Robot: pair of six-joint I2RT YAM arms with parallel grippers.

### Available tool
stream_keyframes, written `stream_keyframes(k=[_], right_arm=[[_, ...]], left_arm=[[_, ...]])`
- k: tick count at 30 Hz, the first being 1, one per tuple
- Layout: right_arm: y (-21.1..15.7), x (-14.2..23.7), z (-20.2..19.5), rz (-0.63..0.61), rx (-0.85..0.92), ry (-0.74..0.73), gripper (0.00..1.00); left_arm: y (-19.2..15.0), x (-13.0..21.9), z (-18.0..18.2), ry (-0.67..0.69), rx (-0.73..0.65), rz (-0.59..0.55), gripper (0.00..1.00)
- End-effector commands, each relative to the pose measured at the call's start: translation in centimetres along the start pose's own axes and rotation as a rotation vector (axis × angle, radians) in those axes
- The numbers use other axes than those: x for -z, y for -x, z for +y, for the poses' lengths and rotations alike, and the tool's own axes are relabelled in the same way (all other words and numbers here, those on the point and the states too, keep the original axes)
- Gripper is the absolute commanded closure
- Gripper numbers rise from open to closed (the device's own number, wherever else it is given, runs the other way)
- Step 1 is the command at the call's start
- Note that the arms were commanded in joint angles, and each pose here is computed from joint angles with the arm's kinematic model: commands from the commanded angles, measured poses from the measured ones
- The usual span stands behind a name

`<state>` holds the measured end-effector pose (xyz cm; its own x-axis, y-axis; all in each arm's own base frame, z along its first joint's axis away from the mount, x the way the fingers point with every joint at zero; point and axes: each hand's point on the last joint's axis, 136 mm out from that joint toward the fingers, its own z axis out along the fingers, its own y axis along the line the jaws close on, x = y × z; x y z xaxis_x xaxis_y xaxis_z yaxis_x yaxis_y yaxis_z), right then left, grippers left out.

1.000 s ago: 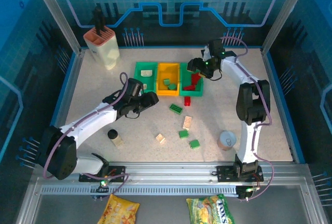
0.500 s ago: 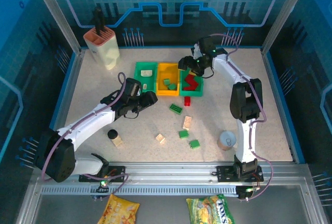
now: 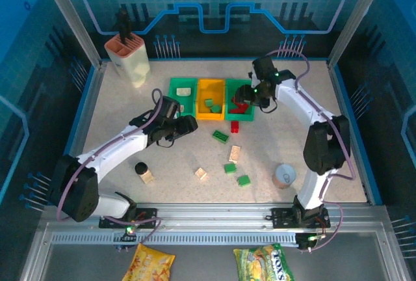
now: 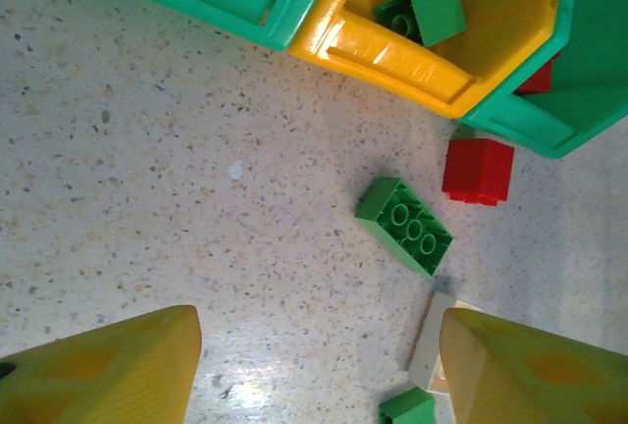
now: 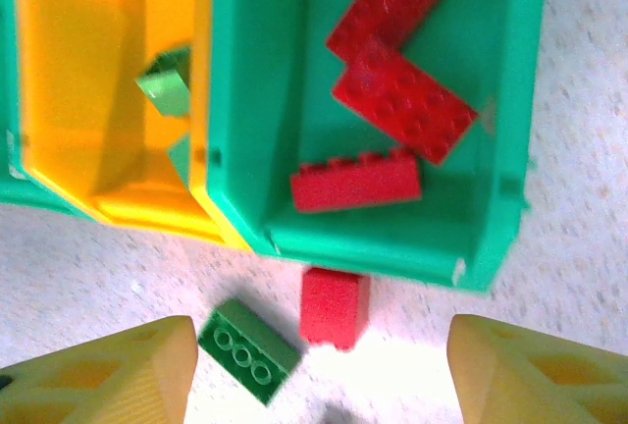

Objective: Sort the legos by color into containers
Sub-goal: Touch the lego in the container, then pick up the lego from the center of the table.

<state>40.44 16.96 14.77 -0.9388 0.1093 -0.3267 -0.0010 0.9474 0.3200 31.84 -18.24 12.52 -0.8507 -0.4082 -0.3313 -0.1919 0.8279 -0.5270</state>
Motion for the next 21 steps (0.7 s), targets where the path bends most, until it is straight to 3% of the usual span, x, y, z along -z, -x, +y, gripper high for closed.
stream_keyframes(k=[1,9,21], right_arm=[[-2.2,0.1,-0.8,-0.02,-0.001,-0.132,0.33],[-4.2,-3.4,0.2,-0.063,-0.032,-0.252,0.35],[-5.6,-9.1,0.9,-0.037,-0.035,-0.299,0.43]], left_arm=[[0.5,0.1,0.6,0.042,-0.036,0.003,0.34],[0.3,0.4,1.7,0.063,-0.035,0.006,0.34],[-0.3,1.9,3.3,0.069,-0.01,-0.021,0.34]])
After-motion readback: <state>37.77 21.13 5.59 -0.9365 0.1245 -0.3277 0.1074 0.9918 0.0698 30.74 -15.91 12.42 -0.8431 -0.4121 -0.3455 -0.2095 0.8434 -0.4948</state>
